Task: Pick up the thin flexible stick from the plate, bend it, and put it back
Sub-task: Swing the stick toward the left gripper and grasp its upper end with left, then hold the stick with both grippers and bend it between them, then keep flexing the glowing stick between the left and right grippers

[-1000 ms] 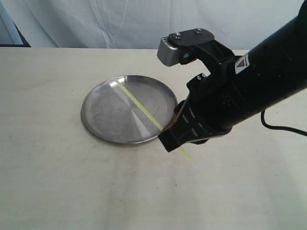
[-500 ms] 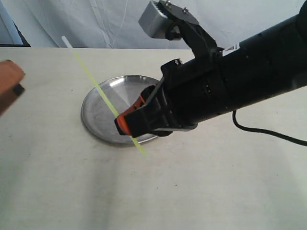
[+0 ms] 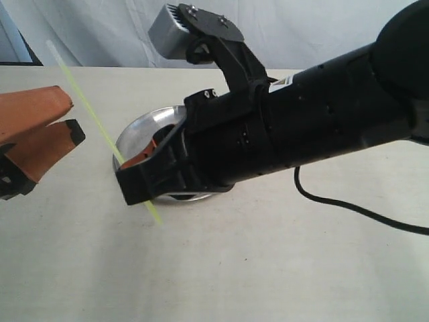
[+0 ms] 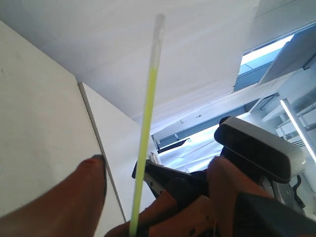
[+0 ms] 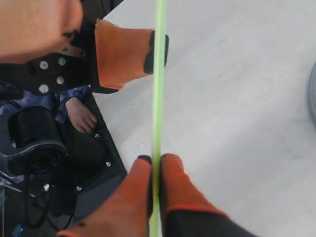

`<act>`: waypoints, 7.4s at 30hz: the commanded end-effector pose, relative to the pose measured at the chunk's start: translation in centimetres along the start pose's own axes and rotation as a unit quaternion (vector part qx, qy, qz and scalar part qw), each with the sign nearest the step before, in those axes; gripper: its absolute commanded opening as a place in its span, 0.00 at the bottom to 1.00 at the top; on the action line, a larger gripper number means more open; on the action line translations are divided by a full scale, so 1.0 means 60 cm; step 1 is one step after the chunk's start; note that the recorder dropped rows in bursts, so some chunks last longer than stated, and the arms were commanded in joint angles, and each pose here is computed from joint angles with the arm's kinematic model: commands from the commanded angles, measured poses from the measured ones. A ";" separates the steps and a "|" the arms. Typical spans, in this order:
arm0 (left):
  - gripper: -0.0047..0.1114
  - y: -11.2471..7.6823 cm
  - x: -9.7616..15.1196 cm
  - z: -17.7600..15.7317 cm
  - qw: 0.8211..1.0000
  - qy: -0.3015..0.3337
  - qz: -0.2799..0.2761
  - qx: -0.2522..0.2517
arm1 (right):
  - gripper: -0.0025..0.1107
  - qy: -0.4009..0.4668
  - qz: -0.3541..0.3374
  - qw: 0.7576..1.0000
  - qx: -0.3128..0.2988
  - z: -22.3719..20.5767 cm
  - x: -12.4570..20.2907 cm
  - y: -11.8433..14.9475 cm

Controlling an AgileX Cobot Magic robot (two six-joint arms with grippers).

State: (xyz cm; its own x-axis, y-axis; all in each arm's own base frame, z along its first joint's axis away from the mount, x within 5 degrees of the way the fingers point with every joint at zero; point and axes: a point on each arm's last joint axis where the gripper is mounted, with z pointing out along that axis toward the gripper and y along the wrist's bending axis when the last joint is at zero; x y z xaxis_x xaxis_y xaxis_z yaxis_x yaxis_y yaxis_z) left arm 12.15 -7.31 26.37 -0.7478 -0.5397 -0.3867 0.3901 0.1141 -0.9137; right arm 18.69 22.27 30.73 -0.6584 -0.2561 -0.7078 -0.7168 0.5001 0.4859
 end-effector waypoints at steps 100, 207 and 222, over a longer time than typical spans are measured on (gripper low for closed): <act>0.04 -0.073 0.009 0.097 0.952 0.238 0.191 0.032 | 0.01 0.064 -0.045 0.992 0.100 -0.033 0.033 0.028; 0.04 -0.067 -0.025 0.103 0.918 0.151 0.364 -0.035 | 0.01 -0.062 -0.057 0.996 0.030 -0.016 0.009 0.086; 0.29 -0.068 -0.019 0.105 0.931 0.168 0.324 -0.015 | 0.01 -0.054 -0.104 0.991 0.060 -0.003 0.010 0.072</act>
State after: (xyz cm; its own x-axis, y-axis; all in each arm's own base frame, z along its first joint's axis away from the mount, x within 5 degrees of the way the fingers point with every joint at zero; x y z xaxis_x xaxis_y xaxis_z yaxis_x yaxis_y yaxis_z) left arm 15.29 -12.18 31.43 -0.4798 -0.0768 -0.8740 0.7888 0.3984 -0.4680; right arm 14.29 23.68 32.43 -0.5107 -0.3031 -0.8045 -0.7937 0.5258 0.3058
